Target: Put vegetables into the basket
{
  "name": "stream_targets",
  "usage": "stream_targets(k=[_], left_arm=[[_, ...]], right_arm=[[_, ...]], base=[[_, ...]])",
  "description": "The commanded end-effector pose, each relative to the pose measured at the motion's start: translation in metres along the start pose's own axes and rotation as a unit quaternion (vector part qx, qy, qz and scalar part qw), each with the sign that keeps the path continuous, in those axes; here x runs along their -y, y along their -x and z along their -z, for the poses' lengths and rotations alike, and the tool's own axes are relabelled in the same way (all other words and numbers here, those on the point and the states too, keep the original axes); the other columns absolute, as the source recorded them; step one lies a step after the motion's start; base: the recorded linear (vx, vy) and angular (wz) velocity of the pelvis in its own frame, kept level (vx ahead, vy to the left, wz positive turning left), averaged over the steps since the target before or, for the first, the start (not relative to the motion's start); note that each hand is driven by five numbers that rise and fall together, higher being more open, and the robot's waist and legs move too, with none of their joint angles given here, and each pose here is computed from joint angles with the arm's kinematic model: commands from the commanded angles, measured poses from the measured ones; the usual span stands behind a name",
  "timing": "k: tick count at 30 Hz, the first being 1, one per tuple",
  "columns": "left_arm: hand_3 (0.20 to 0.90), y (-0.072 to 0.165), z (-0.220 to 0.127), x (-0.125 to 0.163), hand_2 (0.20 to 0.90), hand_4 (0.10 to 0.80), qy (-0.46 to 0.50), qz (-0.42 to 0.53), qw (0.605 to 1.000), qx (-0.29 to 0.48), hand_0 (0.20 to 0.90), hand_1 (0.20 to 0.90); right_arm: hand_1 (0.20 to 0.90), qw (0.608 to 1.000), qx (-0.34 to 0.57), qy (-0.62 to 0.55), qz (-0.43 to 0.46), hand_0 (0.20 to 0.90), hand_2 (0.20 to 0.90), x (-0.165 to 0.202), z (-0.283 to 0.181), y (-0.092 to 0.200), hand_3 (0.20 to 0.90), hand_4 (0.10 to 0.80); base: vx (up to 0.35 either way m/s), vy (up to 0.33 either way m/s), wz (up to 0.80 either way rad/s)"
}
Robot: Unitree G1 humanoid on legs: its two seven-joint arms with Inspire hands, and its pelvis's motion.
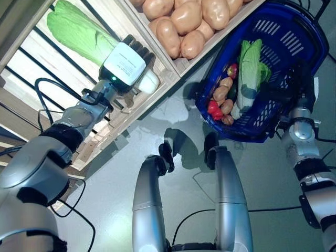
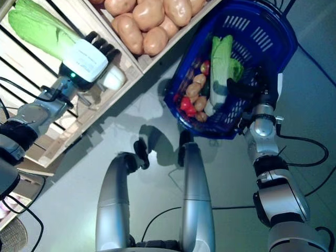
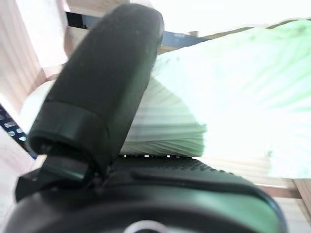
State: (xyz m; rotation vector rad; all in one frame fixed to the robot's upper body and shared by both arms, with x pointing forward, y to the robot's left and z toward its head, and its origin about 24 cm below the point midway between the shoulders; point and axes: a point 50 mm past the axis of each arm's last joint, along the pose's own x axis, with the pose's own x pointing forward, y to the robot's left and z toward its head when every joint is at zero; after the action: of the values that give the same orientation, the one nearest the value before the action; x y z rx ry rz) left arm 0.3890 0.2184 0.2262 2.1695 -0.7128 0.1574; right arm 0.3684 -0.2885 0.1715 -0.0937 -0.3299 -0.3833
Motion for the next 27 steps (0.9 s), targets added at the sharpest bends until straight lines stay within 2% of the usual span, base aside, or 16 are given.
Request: stream_targets(k=[1,13,14,15,27], left_arm=[[0.900,-0.015,0.010,-0.023,0.900,0.800,-0.003,-0.026,1.000,-0.007,0.900,0.900],[0.900,-0.022,-0.011,-0.024,0.900,0.800,0.064,-0.021,0.998,0.002,0.900,0.900],[0.780,-0.022,-0.014,-0.021,0.780,0.720,0.087,-0.005,0.996,0.000,0.780,0.780],[0.300,-0.021,-0.016,-0.019,0.300,0.400,0.100,0.006,0.995,-0.003,0.300,0.300],[0.300,-0.026,-0.015,-0.025,0.300,0.400,0.126,0.003,0.992,-0.022,0.300,0.300]], right_arm=[[0.900,0.993,0.112,-0.038,0.021,0.900,0.900,0.008,-0.053,-0.016,0.900,0.800],[0.900,0.992,0.111,-0.056,0.030,0.900,0.900,0.000,-0.056,-0.017,0.900,0.800],[0.900,0.992,0.113,-0.056,0.030,0.900,0.900,-0.001,-0.057,-0.017,0.900,0.800],[0.900,0.992,0.114,-0.056,0.029,0.900,0.900,-0.001,-0.057,-0.017,0.900,0.800],[0.900,0.991,0.103,-0.073,0.039,0.900,0.900,0.005,-0.052,-0.016,0.900,0.800]], base=[[0.000,0.000,0.00],[-0.003,-0.001,-0.01],[0.000,0.000,0.00],[0.000,0.000,0.00],[0.001,-0.001,0.00]])
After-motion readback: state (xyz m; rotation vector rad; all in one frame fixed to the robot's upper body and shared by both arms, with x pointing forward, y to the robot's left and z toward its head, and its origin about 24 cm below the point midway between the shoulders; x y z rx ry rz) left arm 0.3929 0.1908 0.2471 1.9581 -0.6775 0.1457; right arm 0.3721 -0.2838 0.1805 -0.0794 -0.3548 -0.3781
